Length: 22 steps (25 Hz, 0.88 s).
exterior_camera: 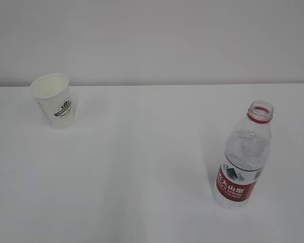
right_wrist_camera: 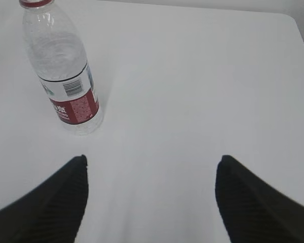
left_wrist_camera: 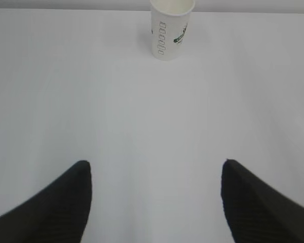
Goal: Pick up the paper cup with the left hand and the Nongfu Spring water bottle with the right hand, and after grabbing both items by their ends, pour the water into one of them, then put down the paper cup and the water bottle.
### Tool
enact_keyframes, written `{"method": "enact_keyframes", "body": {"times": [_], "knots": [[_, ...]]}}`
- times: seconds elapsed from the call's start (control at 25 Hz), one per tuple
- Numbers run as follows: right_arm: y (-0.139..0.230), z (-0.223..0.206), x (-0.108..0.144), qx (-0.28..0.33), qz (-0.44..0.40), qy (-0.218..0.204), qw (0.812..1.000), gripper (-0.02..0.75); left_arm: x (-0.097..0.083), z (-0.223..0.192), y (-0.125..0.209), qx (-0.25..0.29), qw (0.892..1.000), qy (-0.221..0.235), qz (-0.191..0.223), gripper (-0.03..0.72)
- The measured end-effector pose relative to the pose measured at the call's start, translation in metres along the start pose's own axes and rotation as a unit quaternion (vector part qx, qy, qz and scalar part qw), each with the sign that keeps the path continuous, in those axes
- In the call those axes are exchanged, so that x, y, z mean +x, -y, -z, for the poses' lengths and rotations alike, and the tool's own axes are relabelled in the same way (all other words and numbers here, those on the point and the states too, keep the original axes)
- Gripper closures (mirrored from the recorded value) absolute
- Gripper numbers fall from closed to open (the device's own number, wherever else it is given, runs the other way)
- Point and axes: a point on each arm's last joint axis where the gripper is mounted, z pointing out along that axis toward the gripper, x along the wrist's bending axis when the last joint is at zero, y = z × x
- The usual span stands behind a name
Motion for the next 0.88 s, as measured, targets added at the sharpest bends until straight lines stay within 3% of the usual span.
{"method": "enact_keyframes", "body": {"times": [0.88], "knots": [[0.0,0.0,0.0,0.0,0.0,0.0,1.0,0.15,0.0,0.0,0.0,0.0,1.0,0.0,0.0,0.109]]}}
